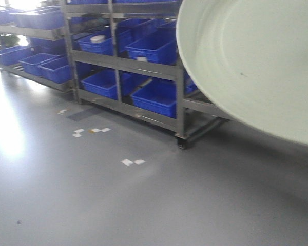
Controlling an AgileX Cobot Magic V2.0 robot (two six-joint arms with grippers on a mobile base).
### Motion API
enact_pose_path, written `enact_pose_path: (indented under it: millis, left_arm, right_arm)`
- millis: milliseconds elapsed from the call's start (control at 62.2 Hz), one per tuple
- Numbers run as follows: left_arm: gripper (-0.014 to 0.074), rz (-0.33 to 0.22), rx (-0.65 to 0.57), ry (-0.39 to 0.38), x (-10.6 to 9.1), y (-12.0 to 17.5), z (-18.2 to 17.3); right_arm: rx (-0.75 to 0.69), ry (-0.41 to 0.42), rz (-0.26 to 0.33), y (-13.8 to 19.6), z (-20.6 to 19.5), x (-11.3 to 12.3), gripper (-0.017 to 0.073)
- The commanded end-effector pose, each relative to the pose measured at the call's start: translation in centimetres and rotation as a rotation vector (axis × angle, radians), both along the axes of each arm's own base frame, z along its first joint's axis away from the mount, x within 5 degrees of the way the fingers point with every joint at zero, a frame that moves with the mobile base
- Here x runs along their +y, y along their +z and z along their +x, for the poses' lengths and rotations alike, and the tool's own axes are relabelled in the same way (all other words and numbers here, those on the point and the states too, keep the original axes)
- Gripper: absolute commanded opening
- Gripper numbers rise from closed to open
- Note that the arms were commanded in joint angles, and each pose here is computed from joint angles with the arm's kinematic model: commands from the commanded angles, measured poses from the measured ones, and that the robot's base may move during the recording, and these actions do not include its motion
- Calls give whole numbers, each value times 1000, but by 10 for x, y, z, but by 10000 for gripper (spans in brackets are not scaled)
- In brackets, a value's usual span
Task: Place green plate on second shelf with right arm
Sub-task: 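Drive the base toward the blue-bin shelving rack holding the plate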
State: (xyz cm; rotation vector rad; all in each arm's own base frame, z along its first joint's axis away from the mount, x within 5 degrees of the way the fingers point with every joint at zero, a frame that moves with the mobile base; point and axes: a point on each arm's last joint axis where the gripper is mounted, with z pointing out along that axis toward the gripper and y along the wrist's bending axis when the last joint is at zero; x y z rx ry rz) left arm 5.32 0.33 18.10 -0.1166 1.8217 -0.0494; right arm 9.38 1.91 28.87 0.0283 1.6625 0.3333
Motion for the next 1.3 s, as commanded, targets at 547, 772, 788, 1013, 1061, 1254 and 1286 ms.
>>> enact_pose_path:
  millis: [547,772,788,1013,1061,1254,1286]
  left_arm:
    - [124,2,-56,-14,-1,-4,1]
    - [124,2,-56,-14,-1,-4,1]
    - [124,2,-56,-14,-1,-4,1]
    - [124,2,-56,-14,-1,-4,1]
    - [124,2,-56,-14,-1,-4,1]
    - [124,2,-56,-14,-1,-4,1]
    - [124,2,-56,-14,-1,-4,1]
  right_arm:
    - [-136,-27,32,21,0,-2,57]
    - [-136,-27,32,21,0,-2,57]
    - [-136,-27,32,21,0,-2,57]
    - [-136,-27,32,21,0,-2,57]
    - [-136,-27,32,21,0,-2,57]
    - [-136,-27,32,21,0,-2,57]
    - [-136,-27,32,21,0,-2,57]
